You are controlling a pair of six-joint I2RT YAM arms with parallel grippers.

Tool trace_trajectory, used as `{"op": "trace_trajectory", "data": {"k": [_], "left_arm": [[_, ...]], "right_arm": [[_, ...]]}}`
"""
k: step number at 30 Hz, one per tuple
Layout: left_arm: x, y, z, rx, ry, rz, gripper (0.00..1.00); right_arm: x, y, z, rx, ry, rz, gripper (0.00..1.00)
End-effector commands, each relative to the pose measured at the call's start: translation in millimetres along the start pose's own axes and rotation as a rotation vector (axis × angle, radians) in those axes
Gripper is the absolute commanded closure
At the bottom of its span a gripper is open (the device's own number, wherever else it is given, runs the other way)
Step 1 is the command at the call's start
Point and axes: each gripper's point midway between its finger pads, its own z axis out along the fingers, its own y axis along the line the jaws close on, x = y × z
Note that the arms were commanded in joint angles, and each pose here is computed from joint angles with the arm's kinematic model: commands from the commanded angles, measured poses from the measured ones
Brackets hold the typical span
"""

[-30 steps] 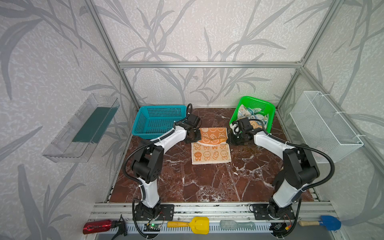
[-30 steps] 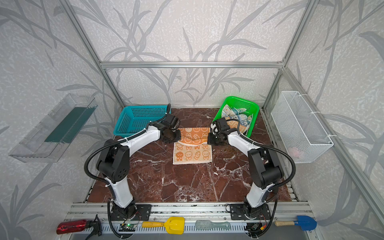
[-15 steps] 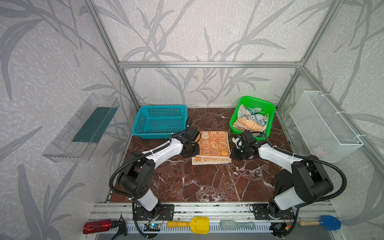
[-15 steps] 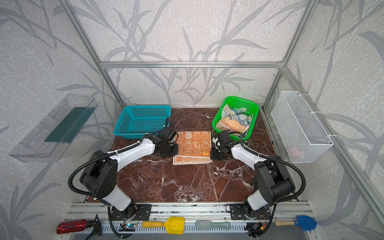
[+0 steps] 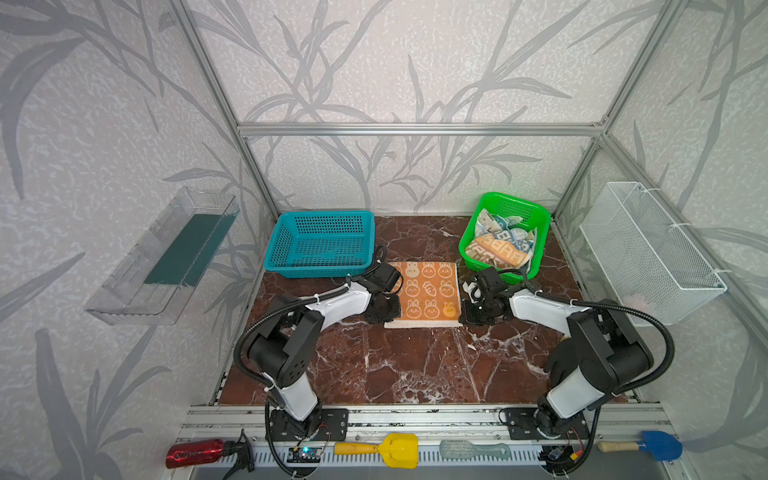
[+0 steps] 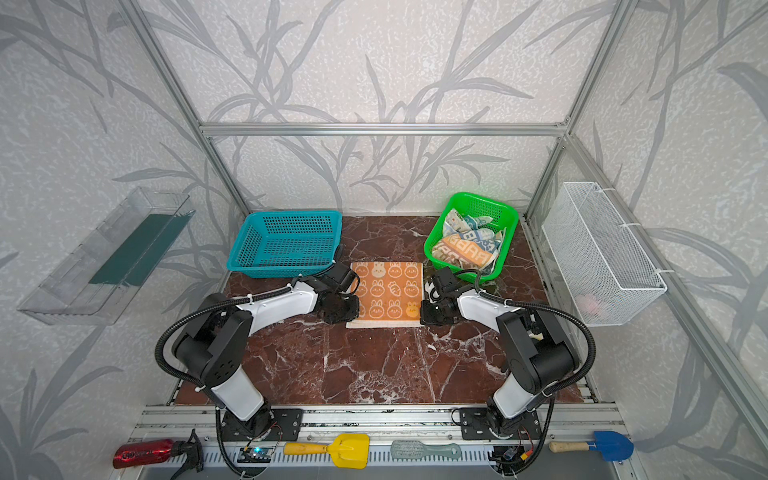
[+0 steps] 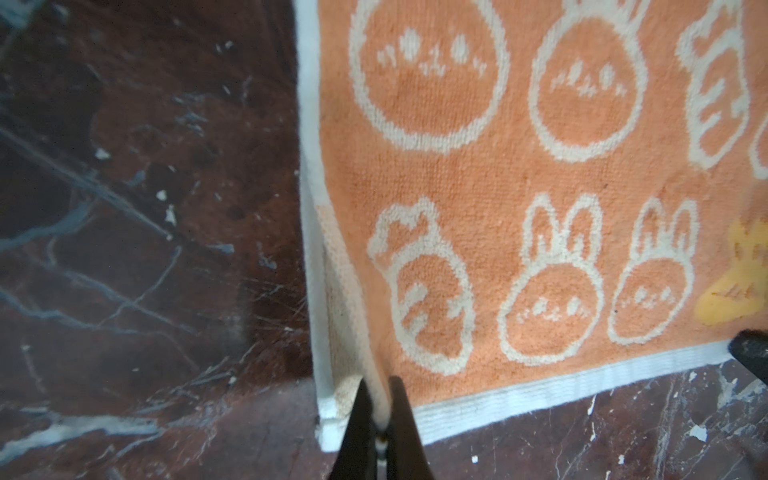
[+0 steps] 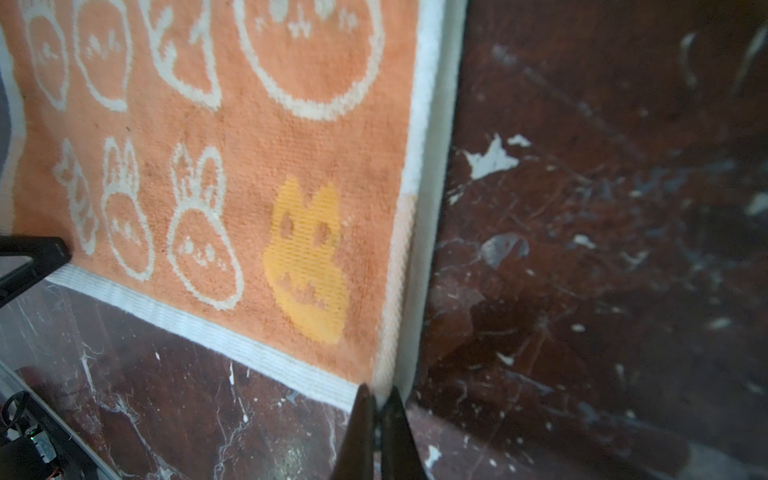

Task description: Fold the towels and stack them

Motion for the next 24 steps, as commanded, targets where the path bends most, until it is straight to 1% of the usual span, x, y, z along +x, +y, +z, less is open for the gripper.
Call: {"op": "trace_trajectory", "data": {"k": [1, 7, 13, 16, 20, 24], "left_arm": [[-0.9, 5.9, -12.3, -0.03, -0.022, 0.004, 1.0], [3.7, 1.7, -11.3, -0.008, 0.007, -0.005, 1.0], [-10.8, -6.2, -45.1, 0.001, -0.058, 0.006, 1.0], [-13.3, -10.5, -53.4, 0.016, -0.07, 0.007, 1.0], [-6.6, -9.2, -49.3, 0.019, -0.055, -0.003, 1.0], [3.2, -6.8, -37.9, 0.022, -0.032, -0.014, 1.0]], "right_arm": [[-2.5, -1.7, -5.5, 0.025, -0.023, -0.009, 1.0], [1.0, -5.5, -0.2, 0.031, -0.011, -0.001, 1.0], [-3.3, 2.8, -11.7, 0.007, -0.041, -0.014, 1.0], [-6.0, 7.9, -20.9, -0.004, -0.061, -0.021, 1.0], [-3.8, 9.3, -27.3, -0.009, -0.066, -0.026, 1.0], [5.1, 0.7, -16.6, 0.007, -0.037, -0.017, 1.0]]}}
